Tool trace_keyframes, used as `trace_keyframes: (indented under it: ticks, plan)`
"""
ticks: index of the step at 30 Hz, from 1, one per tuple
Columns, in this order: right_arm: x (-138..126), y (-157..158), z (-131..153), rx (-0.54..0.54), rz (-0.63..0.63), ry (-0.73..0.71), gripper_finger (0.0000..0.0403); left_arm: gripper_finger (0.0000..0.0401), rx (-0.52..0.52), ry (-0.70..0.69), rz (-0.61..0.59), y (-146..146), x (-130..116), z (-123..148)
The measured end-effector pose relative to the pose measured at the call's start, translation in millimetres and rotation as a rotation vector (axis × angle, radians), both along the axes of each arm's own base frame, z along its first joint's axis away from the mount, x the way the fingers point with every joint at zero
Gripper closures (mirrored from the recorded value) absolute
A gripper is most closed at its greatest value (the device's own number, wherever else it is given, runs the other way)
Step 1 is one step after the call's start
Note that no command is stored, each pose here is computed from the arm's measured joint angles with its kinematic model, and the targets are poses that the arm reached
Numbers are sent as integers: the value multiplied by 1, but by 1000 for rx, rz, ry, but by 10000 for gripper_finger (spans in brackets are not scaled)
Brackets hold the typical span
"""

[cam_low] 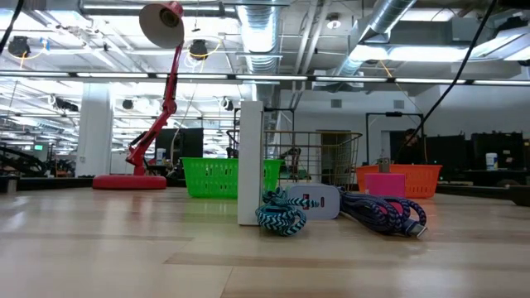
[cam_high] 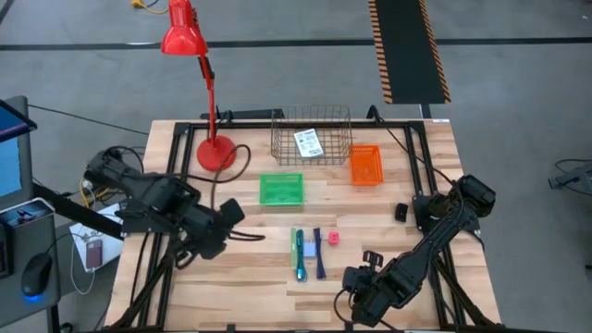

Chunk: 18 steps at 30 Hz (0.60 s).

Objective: Pick and place items into bin
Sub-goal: Put the white card reader box into the gold wire basket

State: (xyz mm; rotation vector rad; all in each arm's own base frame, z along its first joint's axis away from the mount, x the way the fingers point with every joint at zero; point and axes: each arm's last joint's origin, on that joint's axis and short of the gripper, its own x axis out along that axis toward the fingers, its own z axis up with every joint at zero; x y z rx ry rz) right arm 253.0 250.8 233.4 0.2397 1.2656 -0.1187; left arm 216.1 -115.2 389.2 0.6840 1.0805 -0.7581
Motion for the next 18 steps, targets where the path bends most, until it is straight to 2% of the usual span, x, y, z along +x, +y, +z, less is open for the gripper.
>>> trace_keyframes:
  ticks: [8,18]
  plan:
    - [2,2,1,20,0,-20,266,184,0,142,-73,-12,19,-23]
    - [1,2,1,20,2,-19,265,184,-4,199,-72,-12,20,-41]
